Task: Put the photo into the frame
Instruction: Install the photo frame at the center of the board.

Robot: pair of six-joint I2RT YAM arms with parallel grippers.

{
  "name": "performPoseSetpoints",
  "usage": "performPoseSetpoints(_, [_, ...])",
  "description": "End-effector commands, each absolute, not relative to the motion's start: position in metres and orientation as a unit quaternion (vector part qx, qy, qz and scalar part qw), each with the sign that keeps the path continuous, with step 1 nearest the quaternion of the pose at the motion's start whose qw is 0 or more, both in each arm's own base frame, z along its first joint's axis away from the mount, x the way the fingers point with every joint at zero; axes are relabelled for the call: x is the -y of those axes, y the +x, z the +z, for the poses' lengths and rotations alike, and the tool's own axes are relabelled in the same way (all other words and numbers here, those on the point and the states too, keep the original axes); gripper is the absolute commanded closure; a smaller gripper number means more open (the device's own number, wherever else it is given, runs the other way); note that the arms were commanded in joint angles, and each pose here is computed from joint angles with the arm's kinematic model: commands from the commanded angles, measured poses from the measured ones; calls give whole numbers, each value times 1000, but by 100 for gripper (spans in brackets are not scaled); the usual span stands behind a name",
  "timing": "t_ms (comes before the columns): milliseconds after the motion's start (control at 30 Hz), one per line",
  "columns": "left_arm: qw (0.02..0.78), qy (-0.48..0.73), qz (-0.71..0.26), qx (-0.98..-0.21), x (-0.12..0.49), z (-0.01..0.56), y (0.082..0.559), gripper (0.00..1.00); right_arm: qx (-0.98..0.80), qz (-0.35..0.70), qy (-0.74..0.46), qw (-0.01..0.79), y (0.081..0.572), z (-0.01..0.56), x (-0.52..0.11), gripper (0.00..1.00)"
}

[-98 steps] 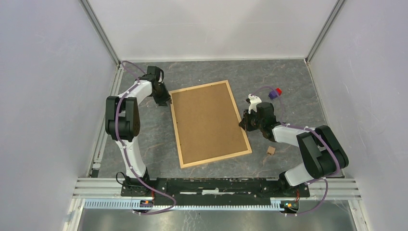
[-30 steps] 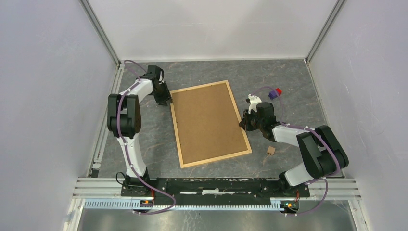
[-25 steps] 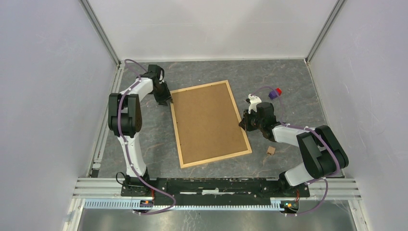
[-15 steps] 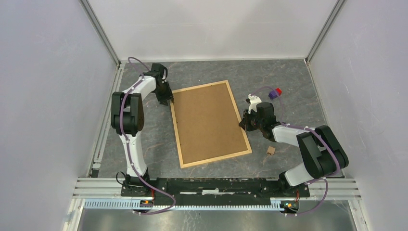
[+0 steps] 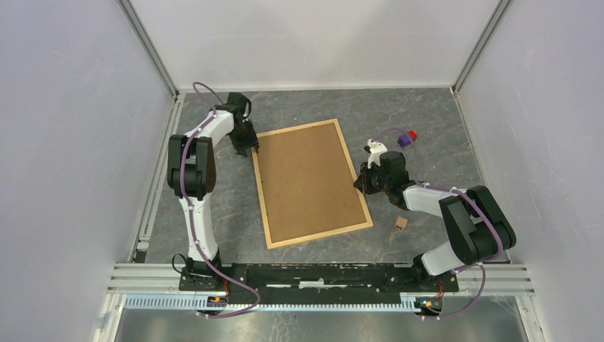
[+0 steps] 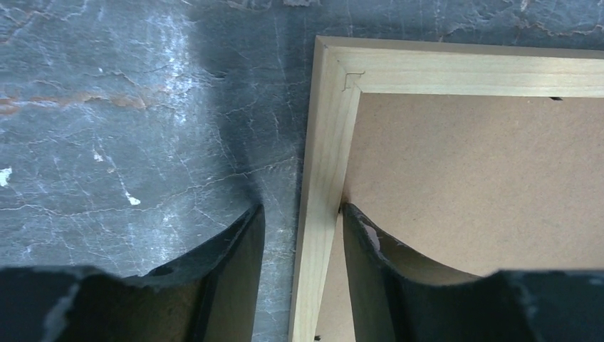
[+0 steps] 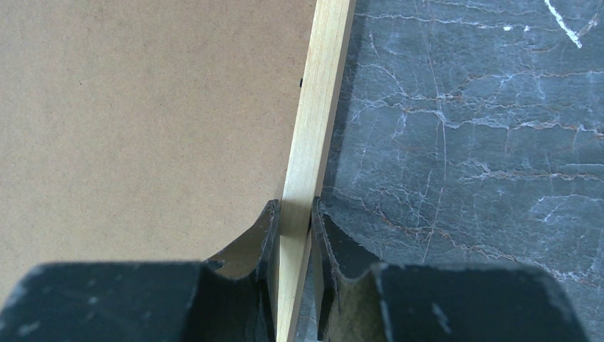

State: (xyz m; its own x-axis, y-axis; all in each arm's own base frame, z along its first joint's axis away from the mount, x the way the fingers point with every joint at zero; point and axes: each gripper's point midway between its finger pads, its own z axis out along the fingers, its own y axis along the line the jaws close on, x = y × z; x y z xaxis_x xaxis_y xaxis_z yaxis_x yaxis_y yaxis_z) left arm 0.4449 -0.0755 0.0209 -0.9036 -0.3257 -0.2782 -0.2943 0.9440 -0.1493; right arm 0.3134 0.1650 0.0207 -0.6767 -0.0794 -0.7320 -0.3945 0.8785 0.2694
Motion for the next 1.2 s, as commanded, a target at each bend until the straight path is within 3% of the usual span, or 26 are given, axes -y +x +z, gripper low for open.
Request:
performPoseSetpoints(0, [155,-130,-32,-979,67,12,443,46,-925,209,-153,277,262,-20,-161,100])
performPoseSetpoints(200, [230,-123,-129,-957,78,79,450,34,-926,208,-153,276,262,-21,-160,100])
performPoseSetpoints(300, [240,-133,-127,-953,69,92,447,33,-926,209,-153,274,262,-22,-161,100])
performPoseSetpoints(533, [218,-140,-117,-959,65,68,453,49,-927,206,-152,275,262,-22,-160,100])
performPoseSetpoints(1167, [185,-136,-92,-969,72,27,461,53,-925,212,-153,274,262,-21,-162,100])
